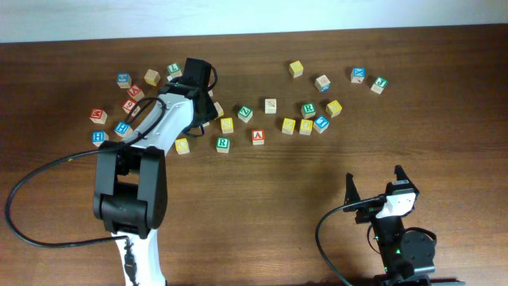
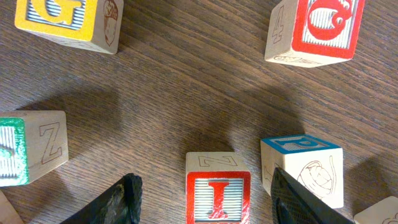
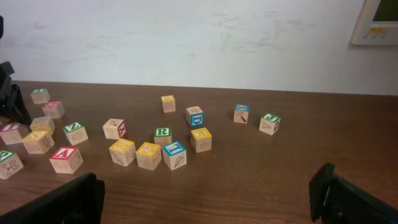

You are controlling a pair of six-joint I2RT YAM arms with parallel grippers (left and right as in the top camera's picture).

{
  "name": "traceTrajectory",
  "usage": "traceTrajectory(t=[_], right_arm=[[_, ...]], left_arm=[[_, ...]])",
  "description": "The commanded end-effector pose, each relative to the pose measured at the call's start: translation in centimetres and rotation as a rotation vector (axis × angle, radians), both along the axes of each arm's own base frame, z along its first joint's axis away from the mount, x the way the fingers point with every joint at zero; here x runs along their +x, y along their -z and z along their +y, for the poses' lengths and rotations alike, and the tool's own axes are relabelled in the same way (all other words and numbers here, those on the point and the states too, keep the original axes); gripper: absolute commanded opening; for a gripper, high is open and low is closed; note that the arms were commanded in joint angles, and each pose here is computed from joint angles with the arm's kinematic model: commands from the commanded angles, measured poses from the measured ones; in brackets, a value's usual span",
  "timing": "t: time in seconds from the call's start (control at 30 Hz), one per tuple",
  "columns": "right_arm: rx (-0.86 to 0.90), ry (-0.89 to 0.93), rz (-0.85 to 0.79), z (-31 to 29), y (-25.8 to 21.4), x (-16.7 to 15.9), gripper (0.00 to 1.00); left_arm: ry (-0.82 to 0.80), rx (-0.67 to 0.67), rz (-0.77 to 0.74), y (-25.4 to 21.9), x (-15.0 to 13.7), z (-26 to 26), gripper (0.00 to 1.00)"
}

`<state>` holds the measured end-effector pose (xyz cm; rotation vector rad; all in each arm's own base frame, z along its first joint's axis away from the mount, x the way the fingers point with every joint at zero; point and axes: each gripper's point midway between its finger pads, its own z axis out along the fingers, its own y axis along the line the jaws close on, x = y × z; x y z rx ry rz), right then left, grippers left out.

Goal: Spell out ICRA
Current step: 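Lower the left gripper and grasp the red I block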

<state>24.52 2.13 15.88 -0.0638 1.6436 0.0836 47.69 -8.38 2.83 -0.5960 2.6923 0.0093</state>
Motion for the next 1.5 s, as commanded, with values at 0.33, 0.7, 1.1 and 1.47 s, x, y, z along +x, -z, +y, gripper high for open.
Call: traceTrajectory(t=[0.33,0.7,1.1,1.47], right_arm=[[-0.005,0.018,0.003,-0.4,0.3,0.0,0.99],[-0.005,0.018,0.003,-0.4,0.3,0.0,0.98],[-0.005,0.017,0.003,-0.3,0.3,0.0,0.98],[-0.005,0.017,0.003,-0.3,0.3,0.0,0.98]], left_arm=[[-0.004,0.030,0.034,2.5,0.0,0.4,0.52],[-0.005,0.027,0.021,2.3,0.4,0.4,0.33],[-0.003,0.018,-0.003,-4.2,-1.6,0.7,0.30],[0.062,-0.033,0.121,-8.6,-9.7,-1.7,0.45]])
